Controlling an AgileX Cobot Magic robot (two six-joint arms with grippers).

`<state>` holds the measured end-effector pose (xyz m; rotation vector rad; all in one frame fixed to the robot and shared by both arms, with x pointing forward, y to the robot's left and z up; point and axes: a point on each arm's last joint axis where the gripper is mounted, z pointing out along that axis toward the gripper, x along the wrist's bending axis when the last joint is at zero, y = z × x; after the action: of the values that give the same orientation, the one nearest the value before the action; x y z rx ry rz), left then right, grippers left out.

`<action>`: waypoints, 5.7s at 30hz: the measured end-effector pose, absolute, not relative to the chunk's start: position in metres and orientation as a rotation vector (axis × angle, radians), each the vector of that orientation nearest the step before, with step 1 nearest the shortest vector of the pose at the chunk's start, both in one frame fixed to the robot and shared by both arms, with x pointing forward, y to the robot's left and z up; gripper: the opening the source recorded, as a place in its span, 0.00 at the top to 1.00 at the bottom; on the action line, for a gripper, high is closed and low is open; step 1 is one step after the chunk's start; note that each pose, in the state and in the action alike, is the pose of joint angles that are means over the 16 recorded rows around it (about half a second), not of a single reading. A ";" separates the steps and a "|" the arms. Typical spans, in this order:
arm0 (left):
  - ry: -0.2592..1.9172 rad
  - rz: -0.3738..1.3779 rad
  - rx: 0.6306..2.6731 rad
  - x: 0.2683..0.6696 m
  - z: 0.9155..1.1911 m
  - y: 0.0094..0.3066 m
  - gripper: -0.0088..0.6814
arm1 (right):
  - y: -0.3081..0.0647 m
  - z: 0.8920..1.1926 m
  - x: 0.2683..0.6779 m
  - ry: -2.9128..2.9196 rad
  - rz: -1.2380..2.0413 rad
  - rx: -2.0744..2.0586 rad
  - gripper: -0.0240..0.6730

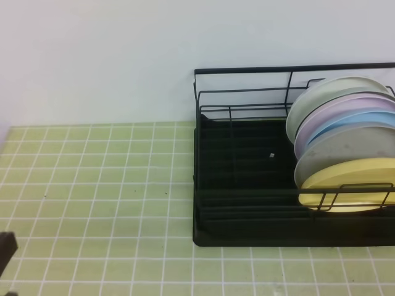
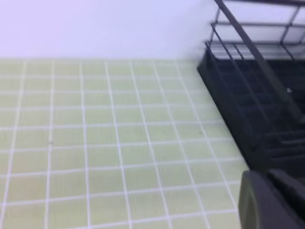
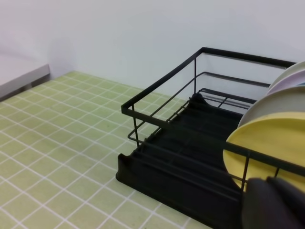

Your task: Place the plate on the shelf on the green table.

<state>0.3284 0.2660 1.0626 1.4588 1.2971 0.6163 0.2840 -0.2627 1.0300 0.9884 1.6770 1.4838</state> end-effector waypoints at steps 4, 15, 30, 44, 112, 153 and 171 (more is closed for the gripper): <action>1.316 0.679 1.396 0.320 1.050 0.274 0.99 | -0.263 1.030 0.284 1.677 1.484 0.988 0.97; 1.349 0.748 1.264 0.302 0.993 0.286 0.99 | -0.263 1.030 0.284 1.679 1.484 0.988 0.97; 1.466 0.880 1.185 0.292 0.960 0.298 0.99 | -0.263 1.030 0.284 1.679 1.484 0.989 0.97; 1.476 0.904 1.192 0.292 0.959 0.299 0.99 | -0.263 1.030 0.284 1.680 1.483 0.988 0.97; 1.466 0.918 1.203 0.292 0.959 0.299 0.99 | -0.302 0.959 0.290 1.341 1.015 1.369 0.97; 1.465 0.919 1.204 0.292 0.959 0.299 0.99 | -0.302 0.959 0.291 1.342 1.014 1.371 0.97; 1.465 0.919 1.204 0.292 0.959 0.299 0.99 | -0.302 0.957 0.291 1.345 1.011 1.371 0.97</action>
<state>0.2924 0.2988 0.9595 1.2038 1.4653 0.9189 0.2908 -0.3019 0.9572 1.3714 1.3449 1.0108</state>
